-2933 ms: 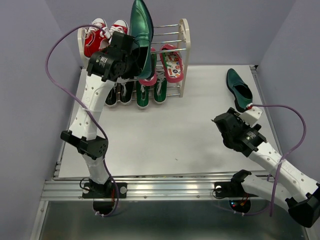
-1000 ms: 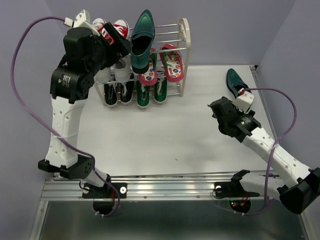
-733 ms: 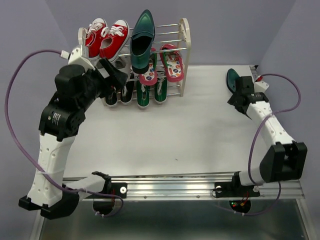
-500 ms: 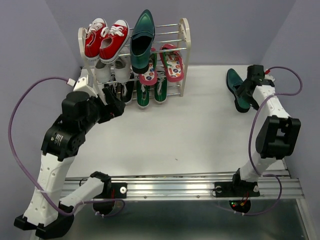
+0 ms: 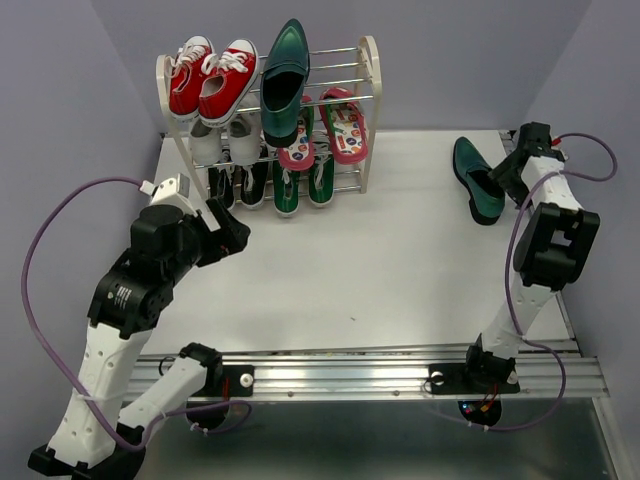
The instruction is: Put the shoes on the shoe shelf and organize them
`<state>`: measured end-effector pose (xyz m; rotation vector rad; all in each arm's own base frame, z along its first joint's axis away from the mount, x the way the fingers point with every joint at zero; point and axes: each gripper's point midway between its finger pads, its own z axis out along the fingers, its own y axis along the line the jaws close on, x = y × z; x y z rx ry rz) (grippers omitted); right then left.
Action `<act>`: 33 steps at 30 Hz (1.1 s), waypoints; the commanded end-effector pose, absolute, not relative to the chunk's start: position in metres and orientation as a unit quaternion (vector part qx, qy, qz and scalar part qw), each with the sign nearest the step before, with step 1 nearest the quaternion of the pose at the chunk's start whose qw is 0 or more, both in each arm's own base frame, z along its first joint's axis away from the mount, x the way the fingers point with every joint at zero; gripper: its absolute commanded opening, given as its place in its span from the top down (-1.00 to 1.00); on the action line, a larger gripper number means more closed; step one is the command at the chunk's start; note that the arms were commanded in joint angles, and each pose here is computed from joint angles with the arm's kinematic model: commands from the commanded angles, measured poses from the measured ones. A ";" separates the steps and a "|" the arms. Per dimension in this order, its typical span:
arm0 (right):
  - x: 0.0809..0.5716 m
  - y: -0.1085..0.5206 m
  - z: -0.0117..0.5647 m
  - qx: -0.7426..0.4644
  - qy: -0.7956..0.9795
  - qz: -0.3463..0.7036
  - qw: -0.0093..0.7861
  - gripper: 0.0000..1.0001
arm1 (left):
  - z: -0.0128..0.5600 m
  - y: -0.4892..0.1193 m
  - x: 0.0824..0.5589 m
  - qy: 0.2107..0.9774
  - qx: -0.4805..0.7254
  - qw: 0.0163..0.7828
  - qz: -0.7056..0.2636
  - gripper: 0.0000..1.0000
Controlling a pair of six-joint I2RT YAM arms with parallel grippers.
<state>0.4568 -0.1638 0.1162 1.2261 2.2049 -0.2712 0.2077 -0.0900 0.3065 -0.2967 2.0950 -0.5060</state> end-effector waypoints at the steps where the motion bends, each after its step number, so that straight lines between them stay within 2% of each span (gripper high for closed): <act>1: 0.455 -0.152 0.115 0.468 0.826 -0.075 0.306 -0.71 | 0.319 -0.090 0.216 0.838 -0.122 0.489 -0.209 -0.98; 6: 0.440 -0.147 0.102 0.467 0.831 -0.076 0.291 -0.53 | 0.308 -0.088 0.219 0.847 -0.129 0.476 -0.195 -0.98; 9: 0.430 -0.148 0.099 0.473 0.829 -0.087 0.287 -0.15 | 0.302 -0.089 0.222 0.852 -0.130 0.469 -0.190 -0.98; 10: 0.428 -0.148 0.106 0.473 0.826 -0.088 0.294 0.09 | 0.301 -0.089 0.223 0.853 -0.130 0.469 -0.190 -0.98; 12: 0.427 -0.147 0.112 0.468 0.825 -0.082 0.304 0.36 | 0.301 -0.091 0.225 0.853 -0.129 0.468 -0.192 -0.98; 13: 0.428 -0.146 0.127 0.463 0.823 -0.075 0.321 0.59 | 0.302 -0.091 0.225 0.852 -0.128 0.469 -0.192 -0.98; 16: 0.425 -0.137 0.151 0.443 0.826 -0.052 0.344 0.90 | 0.303 -0.092 0.228 0.851 -0.125 0.472 -0.194 -0.98; 17: 0.420 -0.133 0.175 0.439 0.819 -0.039 0.369 0.98 | 0.304 -0.093 0.229 0.849 -0.124 0.475 -0.197 -0.98; 20: 0.409 -0.111 0.207 0.417 0.815 0.016 0.402 0.99 | 0.307 -0.096 0.232 0.848 -0.118 0.477 -0.199 -0.98; 26: 0.368 -0.080 0.325 0.373 0.773 0.085 0.506 0.99 | 0.309 -0.100 0.237 0.849 -0.102 0.478 -0.202 -0.98; 29: 0.351 -0.064 0.367 0.356 0.755 0.118 0.538 0.99 | 0.309 -0.102 0.241 0.849 -0.094 0.480 -0.201 -0.98; 33: 0.342 -0.029 0.432 0.307 0.719 0.215 0.585 0.99 | 0.309 -0.105 0.244 0.849 -0.084 0.481 -0.201 -0.98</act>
